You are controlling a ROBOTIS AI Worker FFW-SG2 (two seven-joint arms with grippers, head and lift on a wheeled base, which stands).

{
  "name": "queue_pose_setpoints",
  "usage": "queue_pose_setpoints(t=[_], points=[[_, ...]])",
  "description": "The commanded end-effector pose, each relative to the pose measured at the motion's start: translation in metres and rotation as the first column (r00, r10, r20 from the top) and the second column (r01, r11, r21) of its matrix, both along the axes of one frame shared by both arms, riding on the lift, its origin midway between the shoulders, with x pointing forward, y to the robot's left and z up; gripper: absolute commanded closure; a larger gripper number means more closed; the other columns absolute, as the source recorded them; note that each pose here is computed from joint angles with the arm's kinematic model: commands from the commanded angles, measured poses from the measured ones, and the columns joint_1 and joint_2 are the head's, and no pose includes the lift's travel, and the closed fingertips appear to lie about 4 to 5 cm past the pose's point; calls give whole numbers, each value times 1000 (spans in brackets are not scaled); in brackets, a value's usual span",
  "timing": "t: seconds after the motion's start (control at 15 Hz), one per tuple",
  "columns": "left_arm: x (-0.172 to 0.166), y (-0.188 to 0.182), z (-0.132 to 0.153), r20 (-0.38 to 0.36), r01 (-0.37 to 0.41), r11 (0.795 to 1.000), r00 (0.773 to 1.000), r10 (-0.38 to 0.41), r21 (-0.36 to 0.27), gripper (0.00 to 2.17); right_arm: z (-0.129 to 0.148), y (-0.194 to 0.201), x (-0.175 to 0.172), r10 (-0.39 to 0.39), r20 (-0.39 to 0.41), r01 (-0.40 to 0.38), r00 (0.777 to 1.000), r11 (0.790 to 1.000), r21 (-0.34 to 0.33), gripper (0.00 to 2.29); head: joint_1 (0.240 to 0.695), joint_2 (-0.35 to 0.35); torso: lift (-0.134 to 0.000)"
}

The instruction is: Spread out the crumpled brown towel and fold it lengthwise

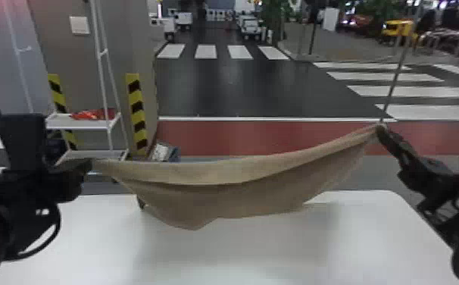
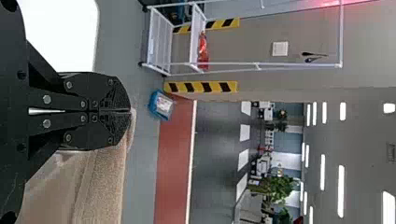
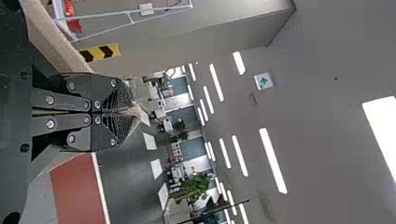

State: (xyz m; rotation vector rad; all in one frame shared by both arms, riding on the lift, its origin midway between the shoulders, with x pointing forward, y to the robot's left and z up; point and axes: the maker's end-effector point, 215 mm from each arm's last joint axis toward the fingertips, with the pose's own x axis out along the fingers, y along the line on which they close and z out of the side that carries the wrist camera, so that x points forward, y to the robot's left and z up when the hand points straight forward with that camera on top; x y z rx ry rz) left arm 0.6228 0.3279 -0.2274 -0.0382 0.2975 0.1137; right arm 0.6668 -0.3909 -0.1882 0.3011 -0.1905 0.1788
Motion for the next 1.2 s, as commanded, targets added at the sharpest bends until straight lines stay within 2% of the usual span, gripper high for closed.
queue_pose_setpoints(t=[0.0, 0.07, 0.13, 0.27, 0.33, 0.47, 0.6, 0.73, 0.87, 1.0, 1.13], points=[[-56, 7, -51, -128, -10, 1000, 992, 10, 6, 1244, -56, -24, -39, 0, -94, 0, 996, 1000, 7, 1652, 451, -49, -128], [-74, 7, -60, -143, -14, 1000, 990, 16, 16, 1244, -67, -32, -55, 0, -119, 0, 993, 1000, -4, 1652, 518, -59, -128], [-88, 13, -62, -152, -33, 999, 988, 37, 25, 1244, -74, -45, -67, -9, -136, 9, 991, 1000, 0, 1652, 555, -66, -128], [-106, 22, -49, -139, -66, 998, 988, 65, -2, 1241, -62, -78, -86, -35, -139, 39, 990, 999, 27, 1652, 605, -80, -128], [-108, 26, -38, -116, -76, 996, 991, 71, -40, 1241, -56, -84, -94, -39, -147, 42, 988, 999, 19, 1652, 626, -96, -128], [-110, 31, -11, -65, -61, 989, 996, 53, -134, 1244, -40, -103, -104, -57, -127, 61, 990, 998, 30, 1652, 624, -115, -128], [-109, 28, 8, -29, -27, 980, 999, 22, -196, 1241, -34, -119, -102, -81, -120, 91, 989, 993, 73, 1652, 608, -127, -128], [-96, 31, 14, -18, -26, 978, 1000, 23, -206, 1241, -26, -128, -87, -132, -92, 140, 987, 987, 84, 1652, 591, -145, -128], [-69, 36, 8, -48, -32, 977, 999, 22, -209, 1241, -17, -116, -66, -165, -42, 166, 985, 985, 48, 1652, 565, -159, -128], [-52, 40, 4, -69, -35, 980, 997, 22, -197, 1241, -10, -94, -41, -150, -18, 150, 989, 988, 25, 1652, 544, -145, -128], [-52, 26, -14, -99, -2, 978, 995, -19, -208, 1244, -11, -79, -35, -131, -20, 132, 991, 991, 18, 1652, 526, -124, -128]])
